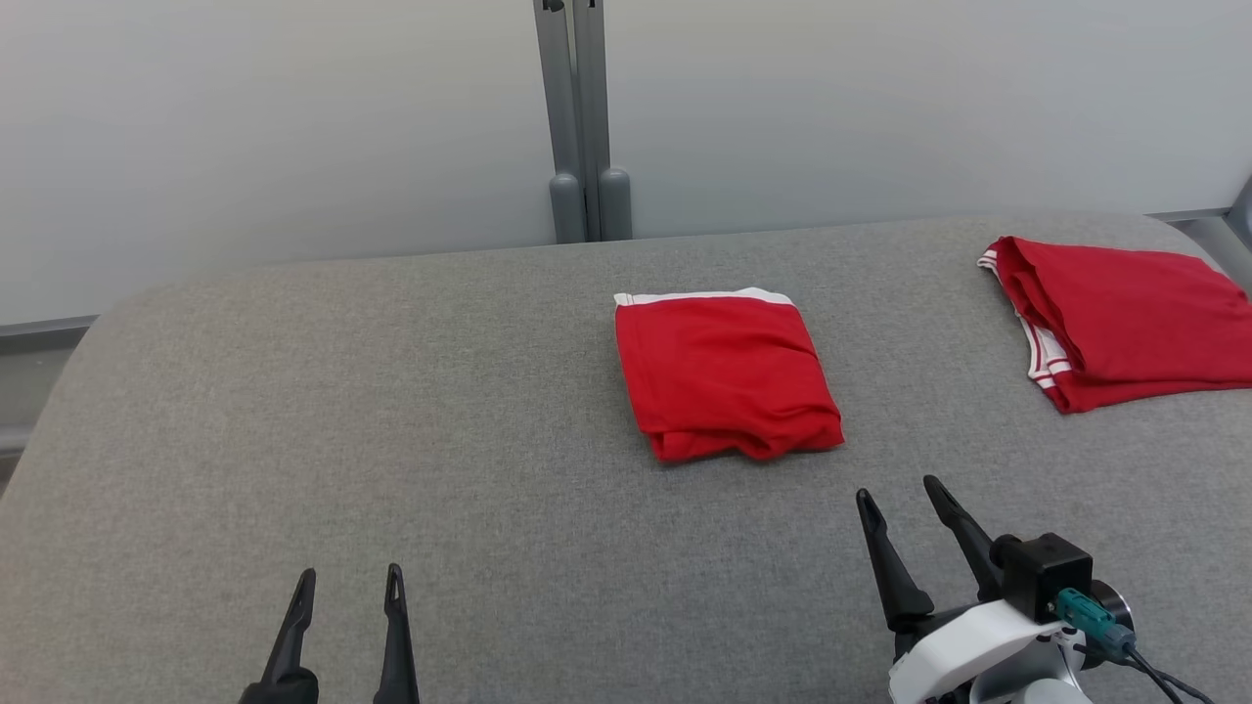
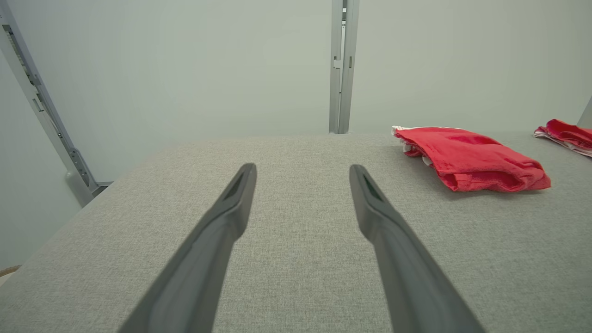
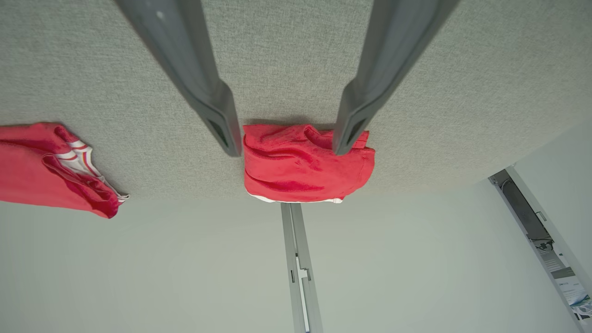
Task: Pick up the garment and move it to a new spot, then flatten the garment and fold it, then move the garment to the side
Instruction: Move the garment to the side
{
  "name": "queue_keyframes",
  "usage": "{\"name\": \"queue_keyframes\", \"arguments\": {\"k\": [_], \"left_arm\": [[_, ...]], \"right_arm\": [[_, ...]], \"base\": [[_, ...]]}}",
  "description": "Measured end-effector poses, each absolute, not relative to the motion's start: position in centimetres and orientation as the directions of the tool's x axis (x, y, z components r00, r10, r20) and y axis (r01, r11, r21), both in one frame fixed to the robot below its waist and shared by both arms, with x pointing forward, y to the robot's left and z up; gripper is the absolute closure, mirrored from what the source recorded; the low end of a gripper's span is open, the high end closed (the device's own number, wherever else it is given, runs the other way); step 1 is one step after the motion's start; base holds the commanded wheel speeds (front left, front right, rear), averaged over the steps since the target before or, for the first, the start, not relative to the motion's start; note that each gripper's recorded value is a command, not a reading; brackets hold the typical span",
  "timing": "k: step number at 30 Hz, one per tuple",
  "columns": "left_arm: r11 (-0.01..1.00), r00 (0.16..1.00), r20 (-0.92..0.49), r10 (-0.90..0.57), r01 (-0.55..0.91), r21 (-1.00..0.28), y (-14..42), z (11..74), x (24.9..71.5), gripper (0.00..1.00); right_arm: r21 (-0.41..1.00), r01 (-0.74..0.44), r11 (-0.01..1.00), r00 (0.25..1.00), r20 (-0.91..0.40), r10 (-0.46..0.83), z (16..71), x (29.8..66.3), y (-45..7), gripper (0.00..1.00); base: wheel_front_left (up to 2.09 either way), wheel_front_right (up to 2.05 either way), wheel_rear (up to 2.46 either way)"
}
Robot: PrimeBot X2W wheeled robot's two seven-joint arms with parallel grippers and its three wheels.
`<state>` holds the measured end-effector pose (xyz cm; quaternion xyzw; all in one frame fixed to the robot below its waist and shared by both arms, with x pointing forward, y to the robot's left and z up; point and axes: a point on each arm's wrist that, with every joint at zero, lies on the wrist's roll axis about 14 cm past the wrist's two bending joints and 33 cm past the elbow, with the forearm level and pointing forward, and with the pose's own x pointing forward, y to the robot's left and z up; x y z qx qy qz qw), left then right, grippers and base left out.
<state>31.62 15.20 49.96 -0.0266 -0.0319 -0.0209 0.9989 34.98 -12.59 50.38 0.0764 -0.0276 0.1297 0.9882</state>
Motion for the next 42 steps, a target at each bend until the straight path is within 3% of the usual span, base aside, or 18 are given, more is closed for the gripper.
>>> {"name": "queue_keyframes", "arguments": {"k": [22,32,42], "left_arm": [[0.997,0.998,0.032,-0.048,0.050,-0.053,14.8,49.1,32.0,0.00],[0.994,0.994,0.065,-0.088,0.092,-0.065,13.0,50.2,34.4,0.00],[0.992,0.993,0.044,-0.111,0.113,-0.052,11.9,49.4,37.1,0.00]], "right_arm": [[0.184,-0.294,0.938,0.955,0.018,0.296,48.6,35.5,-11.5,0.00],[0.181,-0.359,0.916,0.932,0.019,0.361,49.9,40.7,-12.9,0.00],[0.459,-0.330,0.825,0.904,-0.099,0.417,49.3,46.9,-14.0,0.00]], "base": [[0.00,0.00,0.00],[0.00,0.00,0.00],[0.00,0.00,0.00]]}}
